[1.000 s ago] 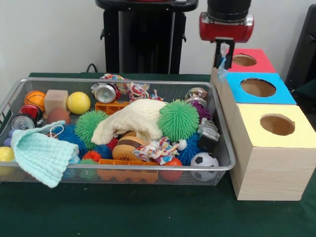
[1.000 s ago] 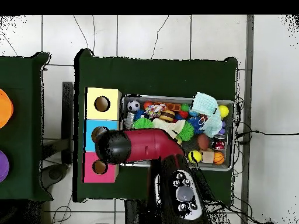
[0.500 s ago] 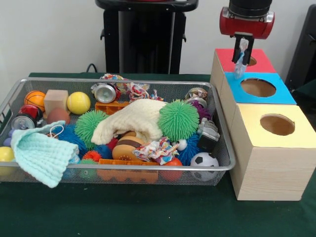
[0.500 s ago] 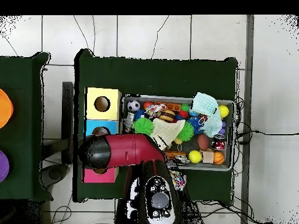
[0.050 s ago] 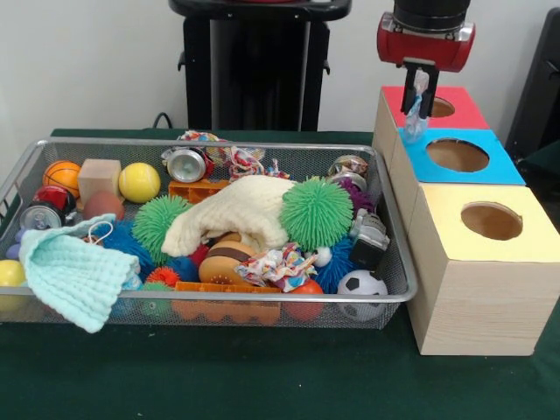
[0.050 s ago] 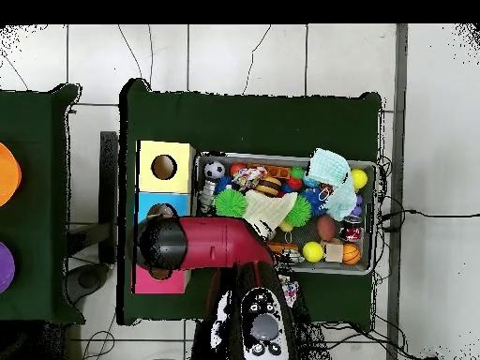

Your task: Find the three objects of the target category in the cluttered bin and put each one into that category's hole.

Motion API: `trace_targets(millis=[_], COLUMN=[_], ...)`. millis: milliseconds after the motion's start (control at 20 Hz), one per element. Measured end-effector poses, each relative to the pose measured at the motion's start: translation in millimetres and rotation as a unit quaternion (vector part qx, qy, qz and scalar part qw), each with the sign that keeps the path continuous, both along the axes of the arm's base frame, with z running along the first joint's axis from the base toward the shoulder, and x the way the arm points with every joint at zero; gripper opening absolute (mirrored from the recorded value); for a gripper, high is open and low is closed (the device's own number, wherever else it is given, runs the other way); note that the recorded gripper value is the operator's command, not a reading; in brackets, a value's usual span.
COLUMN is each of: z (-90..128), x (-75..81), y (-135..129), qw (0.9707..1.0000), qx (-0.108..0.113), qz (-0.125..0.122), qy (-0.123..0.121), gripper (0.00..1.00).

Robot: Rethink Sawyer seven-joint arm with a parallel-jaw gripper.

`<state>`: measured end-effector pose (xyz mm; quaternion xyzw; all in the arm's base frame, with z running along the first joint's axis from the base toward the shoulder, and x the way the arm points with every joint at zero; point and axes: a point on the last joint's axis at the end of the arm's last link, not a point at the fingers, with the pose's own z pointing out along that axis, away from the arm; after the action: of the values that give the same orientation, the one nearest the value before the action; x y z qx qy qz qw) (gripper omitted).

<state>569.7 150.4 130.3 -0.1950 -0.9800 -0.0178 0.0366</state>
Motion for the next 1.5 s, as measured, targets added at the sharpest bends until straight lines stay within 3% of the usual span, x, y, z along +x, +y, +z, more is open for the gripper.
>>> trace_targets(millis=[350,950,1500], z=[-2,-1,-9], x=[-0.5,-9.6,2.7], y=[3,45,55], qw=[0.9999,0.9997,0.999], qx=[-0.004,-0.008,-0.015], qz=[-0.016,-0.016,-0.034], qy=[-0.005,-0.015,-0.025], gripper=[0.0,0.0,0.0])
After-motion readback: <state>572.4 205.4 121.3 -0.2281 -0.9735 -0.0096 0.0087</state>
